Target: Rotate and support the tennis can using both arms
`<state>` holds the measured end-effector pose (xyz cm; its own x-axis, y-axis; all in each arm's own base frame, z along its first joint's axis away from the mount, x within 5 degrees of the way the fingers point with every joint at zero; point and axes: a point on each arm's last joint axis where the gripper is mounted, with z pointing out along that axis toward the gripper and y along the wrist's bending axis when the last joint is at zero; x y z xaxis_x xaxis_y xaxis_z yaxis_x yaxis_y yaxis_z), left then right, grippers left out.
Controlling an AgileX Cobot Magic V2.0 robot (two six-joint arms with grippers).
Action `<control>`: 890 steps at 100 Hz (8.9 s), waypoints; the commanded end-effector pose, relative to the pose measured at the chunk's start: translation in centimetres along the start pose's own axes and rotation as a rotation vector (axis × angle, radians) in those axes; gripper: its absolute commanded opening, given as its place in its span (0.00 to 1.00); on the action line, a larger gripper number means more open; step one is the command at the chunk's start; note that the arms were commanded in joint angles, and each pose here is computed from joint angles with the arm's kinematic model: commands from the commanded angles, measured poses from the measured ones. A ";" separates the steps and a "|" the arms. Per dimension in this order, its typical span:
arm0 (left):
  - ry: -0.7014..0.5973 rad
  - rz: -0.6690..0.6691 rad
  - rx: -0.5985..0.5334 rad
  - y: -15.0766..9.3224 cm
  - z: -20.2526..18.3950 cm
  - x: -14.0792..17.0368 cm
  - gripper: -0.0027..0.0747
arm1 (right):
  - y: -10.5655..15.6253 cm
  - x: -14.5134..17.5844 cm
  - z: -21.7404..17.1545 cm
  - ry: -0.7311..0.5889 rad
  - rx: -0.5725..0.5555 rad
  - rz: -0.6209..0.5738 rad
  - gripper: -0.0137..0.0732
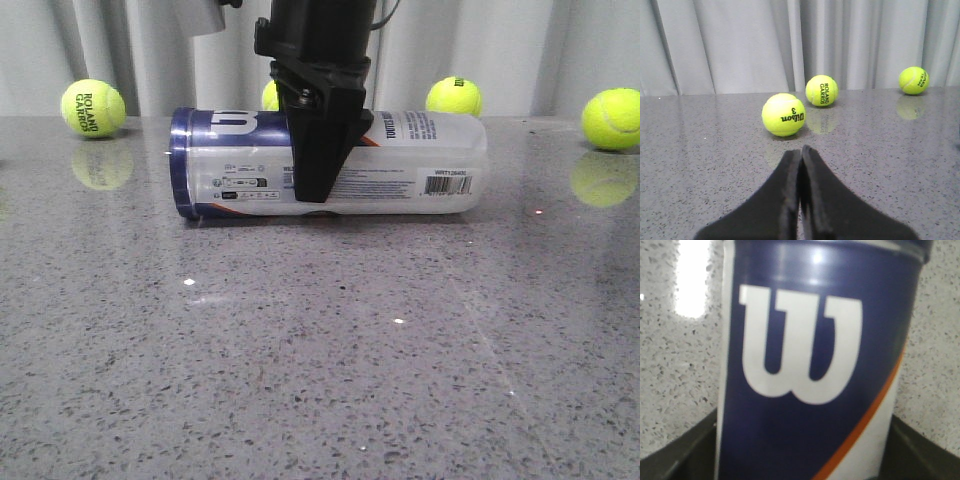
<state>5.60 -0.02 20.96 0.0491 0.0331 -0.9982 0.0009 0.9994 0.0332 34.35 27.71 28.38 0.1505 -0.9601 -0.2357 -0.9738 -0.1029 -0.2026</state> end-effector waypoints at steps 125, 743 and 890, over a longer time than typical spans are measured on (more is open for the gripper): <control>-0.064 -0.004 -0.003 0.0 -0.1 0.6 0.01 | 2.2 0.7 -11.0 -0.057 0.164 0.243 0.92; 0.928 -0.954 1.133 -13.2 25.9 -3.8 0.67 | 32.6 20.2 -15.2 -0.818 0.819 1.051 0.08; 0.790 -0.250 1.116 -11.5 24.8 -20.8 0.01 | 32.6 20.2 -15.2 -0.818 0.819 1.051 0.08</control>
<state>31.79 -12.40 38.12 -0.6955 0.1699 -0.6981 0.6837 0.4552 -0.5704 2.92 1.04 30.08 -0.2854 -0.1059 -0.9525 -0.3894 0.9210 0.0143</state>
